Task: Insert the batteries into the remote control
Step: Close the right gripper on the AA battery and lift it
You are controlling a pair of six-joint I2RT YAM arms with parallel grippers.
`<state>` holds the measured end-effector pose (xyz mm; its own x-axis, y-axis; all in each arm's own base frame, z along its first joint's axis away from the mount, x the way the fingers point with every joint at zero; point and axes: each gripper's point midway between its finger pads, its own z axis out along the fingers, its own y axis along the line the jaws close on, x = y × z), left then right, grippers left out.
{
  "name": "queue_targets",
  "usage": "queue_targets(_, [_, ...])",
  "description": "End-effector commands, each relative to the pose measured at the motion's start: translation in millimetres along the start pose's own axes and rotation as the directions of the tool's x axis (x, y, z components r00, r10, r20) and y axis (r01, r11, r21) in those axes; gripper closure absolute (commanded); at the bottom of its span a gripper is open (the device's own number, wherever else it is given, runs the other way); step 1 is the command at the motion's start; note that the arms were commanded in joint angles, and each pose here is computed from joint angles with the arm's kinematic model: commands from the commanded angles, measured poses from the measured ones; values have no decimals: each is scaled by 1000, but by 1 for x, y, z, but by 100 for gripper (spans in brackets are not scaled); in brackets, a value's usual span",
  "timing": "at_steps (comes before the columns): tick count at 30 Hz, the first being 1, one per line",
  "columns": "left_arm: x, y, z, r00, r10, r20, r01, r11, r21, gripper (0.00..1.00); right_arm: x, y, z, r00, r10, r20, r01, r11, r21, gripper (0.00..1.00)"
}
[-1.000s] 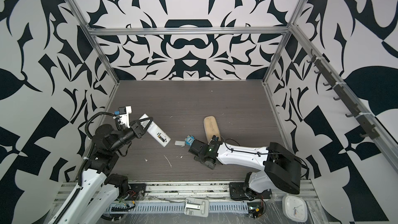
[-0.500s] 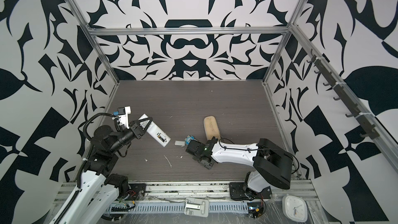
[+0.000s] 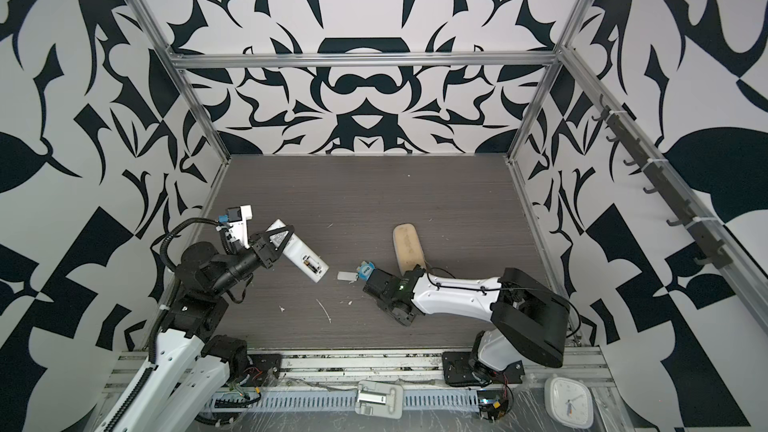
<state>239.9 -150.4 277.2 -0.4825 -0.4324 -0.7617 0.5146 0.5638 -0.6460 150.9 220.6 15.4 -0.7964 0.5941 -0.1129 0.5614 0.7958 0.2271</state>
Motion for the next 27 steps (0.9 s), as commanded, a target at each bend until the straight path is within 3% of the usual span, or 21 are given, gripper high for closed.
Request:
queue_targets(1, [-3,-3,0,999,28,22,-28,1000,11,100,-1,-28,13,1000,-18,0,18,995,95,61])
queue_targets(5, [-3,-2,0,999,25,19,-26,1000,9,100,-4,-25,12,988,-155,2,153,977,147,73])
queue_targets(8, [-2,0,1,1000,22,17,-22,1000,5,100,-9,-24,13,955,-296,-2,290,932,216,86])
queue_targets(13, [-1,2,2,1000,18,12,-18,1000,-2,100,-17,-8,16,891,-453,26,437,872,220,94])
queue_targets(16, [-1,2,2,1000,16,12,-16,1000,-3,100,-16,15,19,815,-579,29,565,805,182,96])
queue_targets(18, [0,3,3,1000,12,8,-12,1000,-3,100,-12,37,21,730,-682,39,673,728,128,96])
queue_targets(20, [1,5,4,1000,7,-2,-7,1000,-9,100,-6,53,24,615,-788,12,783,613,106,96])
queue_targets(23, [1,7,5,1000,8,-14,-8,1000,-26,100,18,65,28,495,-868,-40,868,496,-10,96])
queue_targets(27, [0,8,4,1000,4,-12,-4,999,-42,100,31,58,29,449,-891,-68,887,454,-85,88])
